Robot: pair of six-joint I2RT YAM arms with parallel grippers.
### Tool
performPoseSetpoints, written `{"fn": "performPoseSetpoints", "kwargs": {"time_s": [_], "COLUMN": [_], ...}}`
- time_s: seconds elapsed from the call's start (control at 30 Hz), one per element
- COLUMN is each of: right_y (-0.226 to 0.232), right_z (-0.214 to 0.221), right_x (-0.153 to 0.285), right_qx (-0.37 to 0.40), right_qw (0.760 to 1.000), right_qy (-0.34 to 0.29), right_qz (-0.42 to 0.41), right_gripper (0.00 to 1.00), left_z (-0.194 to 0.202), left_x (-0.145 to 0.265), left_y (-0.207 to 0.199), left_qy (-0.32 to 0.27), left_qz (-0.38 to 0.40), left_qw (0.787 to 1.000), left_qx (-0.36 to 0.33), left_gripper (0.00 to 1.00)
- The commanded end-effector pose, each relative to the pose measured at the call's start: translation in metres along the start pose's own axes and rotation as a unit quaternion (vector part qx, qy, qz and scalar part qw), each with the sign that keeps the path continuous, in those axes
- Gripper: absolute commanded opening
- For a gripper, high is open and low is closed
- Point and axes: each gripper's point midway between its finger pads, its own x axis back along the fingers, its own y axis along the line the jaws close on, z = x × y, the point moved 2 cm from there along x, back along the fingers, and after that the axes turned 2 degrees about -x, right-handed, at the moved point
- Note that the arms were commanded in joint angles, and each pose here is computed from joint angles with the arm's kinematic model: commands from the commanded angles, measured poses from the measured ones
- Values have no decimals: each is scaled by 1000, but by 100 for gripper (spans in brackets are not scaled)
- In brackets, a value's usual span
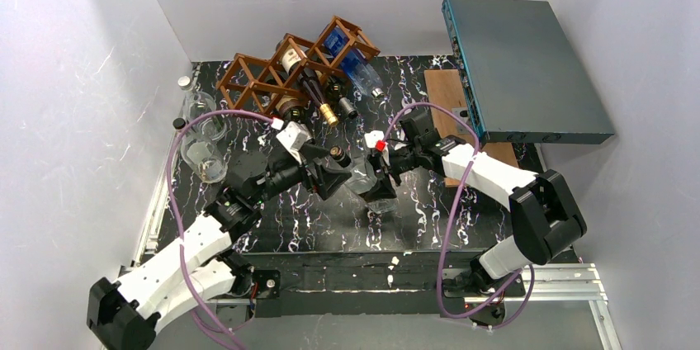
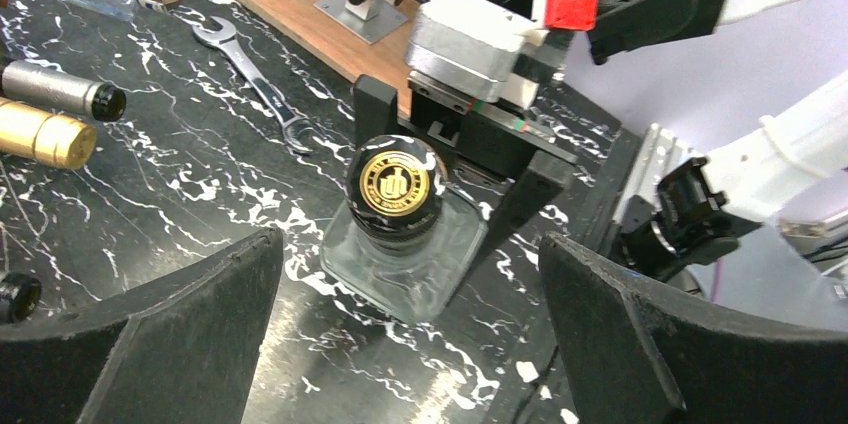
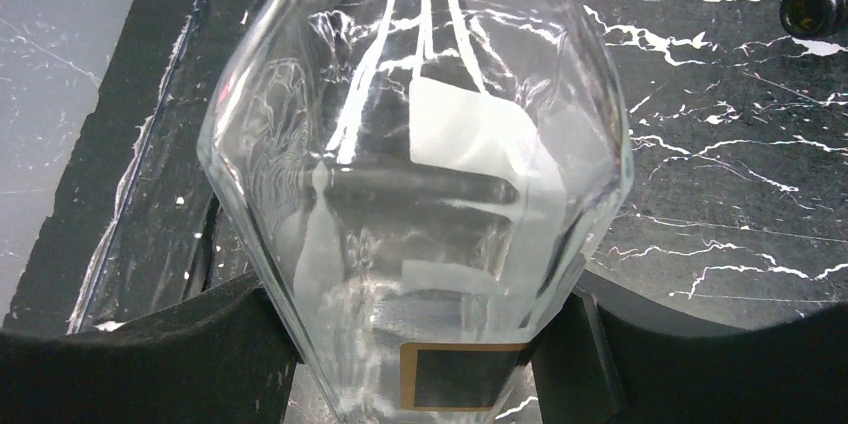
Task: Take the wine bottle off the wine rack
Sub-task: Place the wine bottle at the center of the board.
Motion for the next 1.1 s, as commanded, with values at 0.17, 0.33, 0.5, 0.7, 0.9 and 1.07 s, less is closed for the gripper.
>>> {"fn": "performPoseSetpoints", "kwargs": {"time_s": [0.17, 0.33, 0.5, 0.7, 0.9, 1.07], "right_y": [1, 0, -1, -6, -8, -8], "right_z": [-24, -21, -20, -18, -16, -18], "right_x": [-2, -4, -5, -6, -7, -5], "right_qx": [17, 8, -1, -22, -42, -51], "right_qw": [998, 998, 998, 998, 998, 998], "right_qy": [-55, -56, -58, -54, -49, -47], "right_qz": [-30, -33, -33, -24, -17, -10], "right_gripper": [1, 1, 1, 22, 83, 98], "left_z": [-16, -14, -8, -19, -34, -36], "left_x": [-33, -48, -49, -38, -29, -23], "left_y": [12, 10, 10, 9, 7, 8], "left_qy": [-45, -54, -52, -74, -52, -36], "left_qz": [-1, 14, 19, 8, -4, -14], "left_qw": [997, 998, 998, 996, 995, 995], "left_qx": [-60, -40, -35, -54, -80, -90], "left_gripper": [96, 62, 18, 0, 0, 0]}}
